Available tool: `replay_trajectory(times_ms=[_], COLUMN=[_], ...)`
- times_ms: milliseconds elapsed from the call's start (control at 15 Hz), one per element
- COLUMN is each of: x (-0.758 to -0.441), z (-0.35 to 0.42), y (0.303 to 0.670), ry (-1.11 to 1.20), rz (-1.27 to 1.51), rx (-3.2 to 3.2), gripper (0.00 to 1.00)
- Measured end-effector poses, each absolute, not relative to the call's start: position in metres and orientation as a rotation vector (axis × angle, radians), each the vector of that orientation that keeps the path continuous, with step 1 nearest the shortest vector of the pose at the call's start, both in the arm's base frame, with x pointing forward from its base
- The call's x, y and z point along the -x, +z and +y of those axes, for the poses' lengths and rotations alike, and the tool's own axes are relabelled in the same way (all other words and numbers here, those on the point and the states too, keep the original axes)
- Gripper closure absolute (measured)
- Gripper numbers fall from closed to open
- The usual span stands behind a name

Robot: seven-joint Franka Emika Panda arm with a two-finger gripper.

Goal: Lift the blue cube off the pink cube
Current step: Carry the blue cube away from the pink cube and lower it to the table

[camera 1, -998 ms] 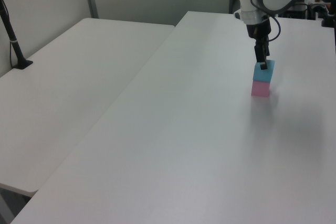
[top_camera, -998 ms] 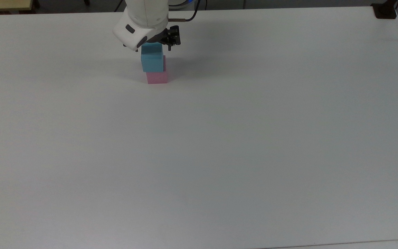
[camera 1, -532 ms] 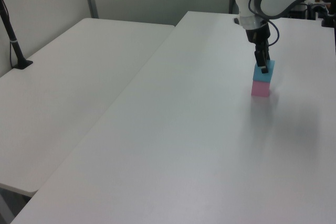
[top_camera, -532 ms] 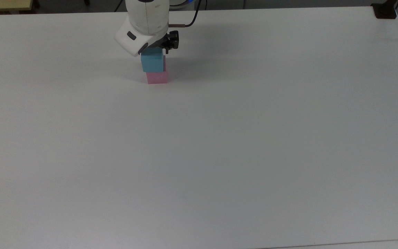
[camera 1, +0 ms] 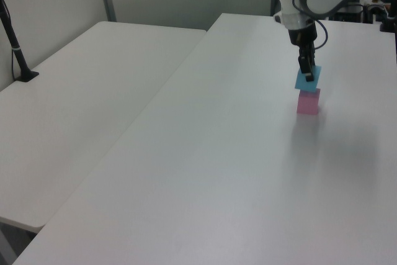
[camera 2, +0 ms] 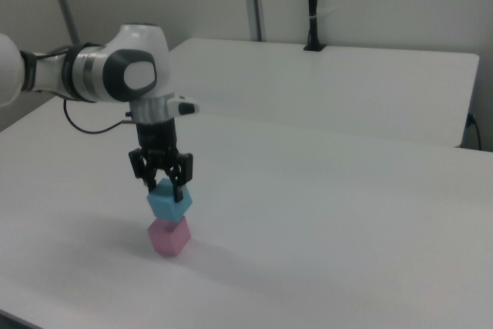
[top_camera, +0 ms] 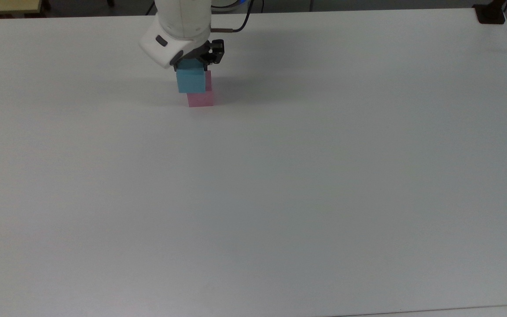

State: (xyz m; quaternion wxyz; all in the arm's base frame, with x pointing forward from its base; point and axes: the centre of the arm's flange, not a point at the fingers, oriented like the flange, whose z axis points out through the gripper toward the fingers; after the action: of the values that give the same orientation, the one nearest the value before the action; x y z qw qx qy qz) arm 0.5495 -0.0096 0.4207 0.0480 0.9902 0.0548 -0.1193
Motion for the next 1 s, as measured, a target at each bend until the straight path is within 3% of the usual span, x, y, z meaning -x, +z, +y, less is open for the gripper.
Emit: replay_trajectory(times_ms=[266,466,998], x=[-0.572,-0.604,-0.677], z=[-0.036,-0.049,-0.054], y=[0.461,0.465,0.373], ry=[-0.23,-0.166,-0.07], rz=[0.149,0.119,0.117], rx=[-3.034,-3.033,-3.026], gripper=[0.36,0.36,0.36])
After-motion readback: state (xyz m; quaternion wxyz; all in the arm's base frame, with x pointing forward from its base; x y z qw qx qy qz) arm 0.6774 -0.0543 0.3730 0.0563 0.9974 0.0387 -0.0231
